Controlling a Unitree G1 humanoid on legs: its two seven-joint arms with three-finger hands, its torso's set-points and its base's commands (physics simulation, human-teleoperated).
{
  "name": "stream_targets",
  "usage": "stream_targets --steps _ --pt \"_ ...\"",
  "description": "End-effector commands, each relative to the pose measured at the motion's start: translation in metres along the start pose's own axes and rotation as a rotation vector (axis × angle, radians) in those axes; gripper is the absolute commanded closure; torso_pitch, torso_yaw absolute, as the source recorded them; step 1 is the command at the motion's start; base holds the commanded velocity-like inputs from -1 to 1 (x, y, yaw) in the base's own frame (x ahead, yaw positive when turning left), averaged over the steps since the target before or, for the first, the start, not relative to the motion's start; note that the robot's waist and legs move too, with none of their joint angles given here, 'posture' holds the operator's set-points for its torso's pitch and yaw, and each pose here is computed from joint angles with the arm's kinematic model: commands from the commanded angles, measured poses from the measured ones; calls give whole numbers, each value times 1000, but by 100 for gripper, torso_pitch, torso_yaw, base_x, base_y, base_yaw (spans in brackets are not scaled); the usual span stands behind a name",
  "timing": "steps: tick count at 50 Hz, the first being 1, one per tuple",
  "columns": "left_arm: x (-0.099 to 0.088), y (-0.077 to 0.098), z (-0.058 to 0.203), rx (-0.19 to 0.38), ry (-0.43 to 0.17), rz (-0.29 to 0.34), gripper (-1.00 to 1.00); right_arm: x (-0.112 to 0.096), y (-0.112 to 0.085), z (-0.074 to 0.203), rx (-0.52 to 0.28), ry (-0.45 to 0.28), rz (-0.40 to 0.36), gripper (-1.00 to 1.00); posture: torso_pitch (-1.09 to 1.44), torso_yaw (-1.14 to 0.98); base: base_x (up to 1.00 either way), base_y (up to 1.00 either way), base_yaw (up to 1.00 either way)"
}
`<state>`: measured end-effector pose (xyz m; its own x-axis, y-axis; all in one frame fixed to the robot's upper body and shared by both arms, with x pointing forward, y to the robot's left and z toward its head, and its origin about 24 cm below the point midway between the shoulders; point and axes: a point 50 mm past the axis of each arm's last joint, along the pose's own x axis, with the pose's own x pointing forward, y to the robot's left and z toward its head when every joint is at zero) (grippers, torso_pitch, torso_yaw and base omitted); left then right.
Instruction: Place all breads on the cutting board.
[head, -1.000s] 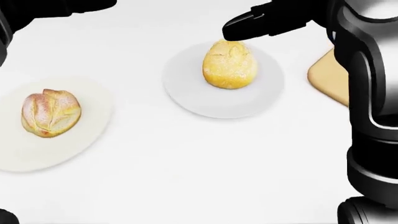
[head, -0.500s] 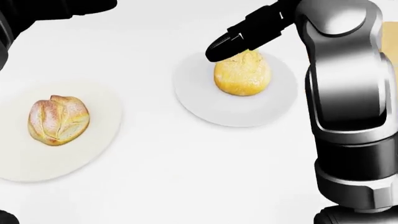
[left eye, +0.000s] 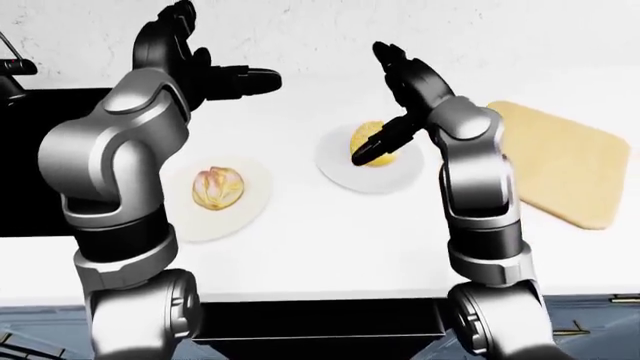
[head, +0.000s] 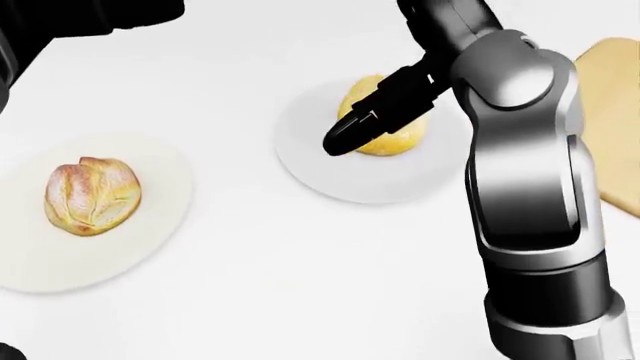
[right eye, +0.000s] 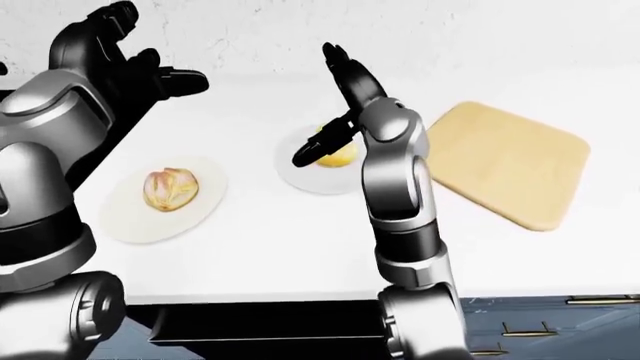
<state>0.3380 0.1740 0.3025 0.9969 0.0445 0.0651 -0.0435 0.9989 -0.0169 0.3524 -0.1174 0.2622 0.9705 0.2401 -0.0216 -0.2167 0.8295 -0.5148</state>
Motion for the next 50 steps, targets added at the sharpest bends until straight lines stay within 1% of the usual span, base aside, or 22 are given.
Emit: stream_targets --steps 1,2,5,9,14,33,36,38,40,44,47,48,50 --pt "-6 0 20 -6 -92 0 -100 -5 -10 19 -24 -102 -65 -100 0 0 0 0 0" --pt "-6 0 20 -6 -92 1 -100 -4 -10 18 -20 -114 -76 -100 0 0 0 0 0" --pt "-5 0 20 -6 -93 1 -100 -2 -8 11 -22 -115 -92 -100 0 0 0 0 0" --pt "-5 1 18 -5 -91 2 -100 -1 -10 7 -45 -128 -139 -100 0 0 0 0 0" --pt "-5 0 19 -6 -91 1 -100 2 -10 2 -73 -127 -164 -100 0 0 0 0 0" --pt "-7 0 19 -11 -91 -2 -100 13 -8 1 -64 -128 -171 -100 0 0 0 0 0" --pt "-7 1 19 -10 -91 0 -100 13 -8 1 -62 -129 -171 -95 0 0 0 0 0" --pt "-7 1 20 -11 -91 0 -100 14 -8 2 -61 -129 -172 -87 0 0 0 0 0" --pt "-8 1 20 -12 -92 0 -100 14 -8 1 -63 -128 -172 -98 0 0 0 0 0" --pt "-8 0 21 -12 -92 0 -100 13 -7 0 -65 -127 -173 -82 0 0 0 0 0" --pt "-6 0 18 -12 -91 0 -100 14 -5 -3 -65 -124 -170 -81 0 0 0 0 0" --pt "-6 0 19 -12 -91 0 -100 14 -5 -3 -66 -123 -169 -69 0 0 0 0 0" --pt "-6 0 18 -12 -91 0 -100 14 -4 -5 -65 -120 -169 -73 0 0 0 0 0"
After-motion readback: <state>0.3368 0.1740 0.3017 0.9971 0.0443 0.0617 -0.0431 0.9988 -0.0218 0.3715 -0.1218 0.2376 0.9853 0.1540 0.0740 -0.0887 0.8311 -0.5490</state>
